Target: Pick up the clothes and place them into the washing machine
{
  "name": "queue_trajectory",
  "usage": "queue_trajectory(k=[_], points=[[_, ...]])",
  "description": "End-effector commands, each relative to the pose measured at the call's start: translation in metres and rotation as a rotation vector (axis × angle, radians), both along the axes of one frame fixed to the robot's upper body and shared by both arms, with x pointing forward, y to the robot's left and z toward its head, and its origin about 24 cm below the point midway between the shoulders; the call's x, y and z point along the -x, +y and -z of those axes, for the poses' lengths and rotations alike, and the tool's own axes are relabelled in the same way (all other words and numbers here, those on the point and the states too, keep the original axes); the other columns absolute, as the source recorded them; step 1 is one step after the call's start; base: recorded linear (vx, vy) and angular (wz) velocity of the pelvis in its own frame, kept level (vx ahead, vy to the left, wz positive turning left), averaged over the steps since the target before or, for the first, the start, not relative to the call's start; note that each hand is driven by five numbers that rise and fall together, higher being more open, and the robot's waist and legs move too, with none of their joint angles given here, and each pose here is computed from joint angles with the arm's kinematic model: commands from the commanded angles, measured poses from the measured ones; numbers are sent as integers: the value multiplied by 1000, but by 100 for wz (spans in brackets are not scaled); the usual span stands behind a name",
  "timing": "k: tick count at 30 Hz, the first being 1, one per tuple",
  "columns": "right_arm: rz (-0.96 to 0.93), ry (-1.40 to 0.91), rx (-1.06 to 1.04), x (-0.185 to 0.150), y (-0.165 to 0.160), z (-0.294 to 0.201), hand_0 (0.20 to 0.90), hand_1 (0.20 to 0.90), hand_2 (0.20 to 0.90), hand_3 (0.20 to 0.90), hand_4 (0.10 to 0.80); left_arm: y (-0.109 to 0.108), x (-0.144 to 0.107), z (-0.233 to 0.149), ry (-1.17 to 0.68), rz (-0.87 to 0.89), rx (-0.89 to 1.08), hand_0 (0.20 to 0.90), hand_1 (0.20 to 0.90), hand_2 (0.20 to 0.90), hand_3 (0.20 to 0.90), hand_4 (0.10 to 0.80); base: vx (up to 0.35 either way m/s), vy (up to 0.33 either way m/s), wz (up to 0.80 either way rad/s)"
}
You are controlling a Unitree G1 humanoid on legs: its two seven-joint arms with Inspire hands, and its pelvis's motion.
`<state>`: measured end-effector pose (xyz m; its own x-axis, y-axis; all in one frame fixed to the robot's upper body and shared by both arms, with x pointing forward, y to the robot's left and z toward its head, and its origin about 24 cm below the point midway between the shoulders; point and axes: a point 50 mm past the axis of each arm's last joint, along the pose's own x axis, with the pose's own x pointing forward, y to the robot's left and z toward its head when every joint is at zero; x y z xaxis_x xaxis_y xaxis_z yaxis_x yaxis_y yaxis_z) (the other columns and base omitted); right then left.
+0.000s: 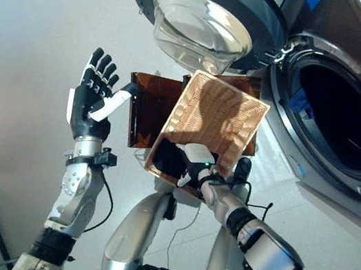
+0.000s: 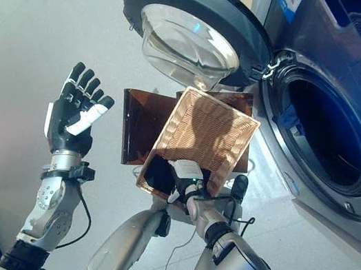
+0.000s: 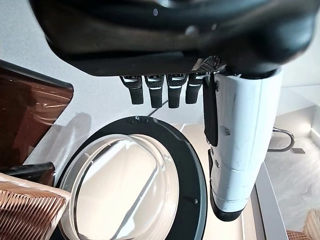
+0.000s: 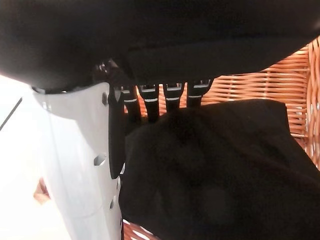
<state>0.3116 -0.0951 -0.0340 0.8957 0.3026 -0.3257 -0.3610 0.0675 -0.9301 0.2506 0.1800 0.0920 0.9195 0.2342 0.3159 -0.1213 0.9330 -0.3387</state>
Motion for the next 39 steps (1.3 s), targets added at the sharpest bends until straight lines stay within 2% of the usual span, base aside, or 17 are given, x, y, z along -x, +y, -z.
queue_trajectory(k=[1,11,26,33,38,39], points=[[-227,-15,-119,15,74,-10,200,200,200,200,300,13,12,-50,-272,-58,-23,900,900,900,900,800,0,0,0],[-230,-94,-78,8,73,-18,200,200,200,200,300,12,12,-52,-282,-78,-18,900,900,900,900,800,0,0,0],[-119,-186,-113,-8,57,-31,200,200,200,200,300,13,12,-54,-289,-86,-16,900,900,900,900,800,0,0,0],[-26,-207,-323,-15,52,-48,200,200,200,200,300,15,12,-52,-276,-97,-18,900,900,900,900,800,0,0,0],[102,-173,-627,-17,46,-62,200,200,200,200,300,16,12,-47,-251,-107,-19,900,900,900,900,800,12,5,-2],[148,-148,-749,-17,42,-66,200,200,200,200,300,17,13,-44,-237,-108,-24,900,900,900,900,800,18,7,-5]])
